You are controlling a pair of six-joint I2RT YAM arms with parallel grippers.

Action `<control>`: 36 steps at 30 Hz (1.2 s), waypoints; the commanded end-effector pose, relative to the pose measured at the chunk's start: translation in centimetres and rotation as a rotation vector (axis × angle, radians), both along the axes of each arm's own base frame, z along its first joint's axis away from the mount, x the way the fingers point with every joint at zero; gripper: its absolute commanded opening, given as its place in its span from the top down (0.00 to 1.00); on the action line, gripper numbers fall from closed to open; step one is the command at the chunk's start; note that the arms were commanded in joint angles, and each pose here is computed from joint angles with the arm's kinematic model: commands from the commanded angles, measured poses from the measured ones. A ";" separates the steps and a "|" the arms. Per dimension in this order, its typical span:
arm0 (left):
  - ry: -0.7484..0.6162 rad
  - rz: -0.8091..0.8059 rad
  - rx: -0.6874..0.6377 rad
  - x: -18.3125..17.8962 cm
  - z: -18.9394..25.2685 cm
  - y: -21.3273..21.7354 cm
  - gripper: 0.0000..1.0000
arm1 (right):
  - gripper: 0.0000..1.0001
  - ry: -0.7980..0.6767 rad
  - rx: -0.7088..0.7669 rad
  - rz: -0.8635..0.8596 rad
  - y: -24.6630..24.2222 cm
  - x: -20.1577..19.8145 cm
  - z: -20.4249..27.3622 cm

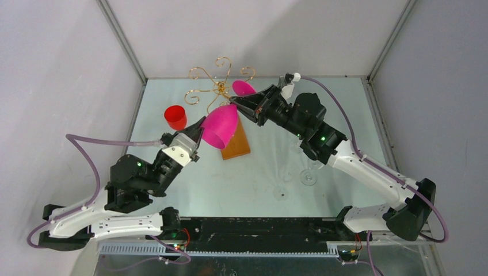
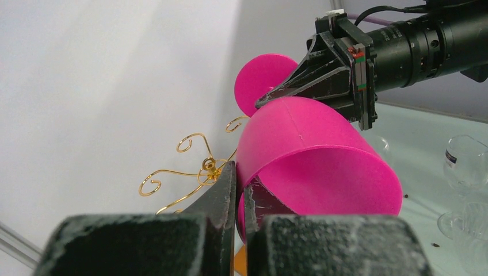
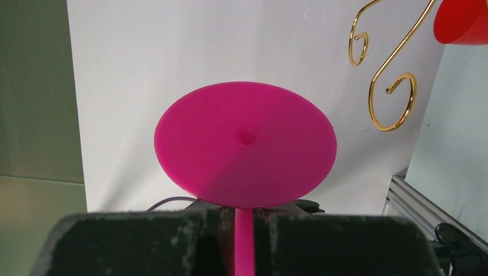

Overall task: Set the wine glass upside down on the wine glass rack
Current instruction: Turn the wine glass upside down at the wine rack.

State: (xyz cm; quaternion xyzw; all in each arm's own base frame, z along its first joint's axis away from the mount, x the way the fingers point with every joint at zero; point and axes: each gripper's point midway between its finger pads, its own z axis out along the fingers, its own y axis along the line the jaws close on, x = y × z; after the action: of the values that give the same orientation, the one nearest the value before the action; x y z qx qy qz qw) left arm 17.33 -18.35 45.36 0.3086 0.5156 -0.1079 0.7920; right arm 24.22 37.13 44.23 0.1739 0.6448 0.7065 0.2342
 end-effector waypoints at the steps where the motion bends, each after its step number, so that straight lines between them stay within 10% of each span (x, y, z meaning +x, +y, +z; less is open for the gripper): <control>1: 0.001 -0.036 0.006 -0.4 -0.6 -0.7 0.97 | 1.00 -0.100 0.043 -0.021 -1.3 -0.9 3.6; 8: 0.026 -0.094 0.051 -1.1 -2.4 -1.4 0.13 | 1.00 -0.129 -0.038 -0.078 -3.6 -0.2 3.0; 10: 0.033 -0.122 0.067 -1.5 -3.2 -1.5 0.02 | 1.00 -0.140 -0.069 -0.111 -4.7 -0.1 2.8; 36: 0.650 -0.217 -0.280 -4.6 -9.0 -0.7 0.00 | 1.00 -0.534 -0.609 -0.068 -12.0 -4.7 -2.8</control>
State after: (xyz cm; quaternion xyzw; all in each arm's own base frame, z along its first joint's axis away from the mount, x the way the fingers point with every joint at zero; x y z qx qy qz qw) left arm 13.38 -18.72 35.28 0.2724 0.6530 -0.2923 0.6434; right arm 21.11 25.50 40.89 0.0133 0.7409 0.5116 0.4349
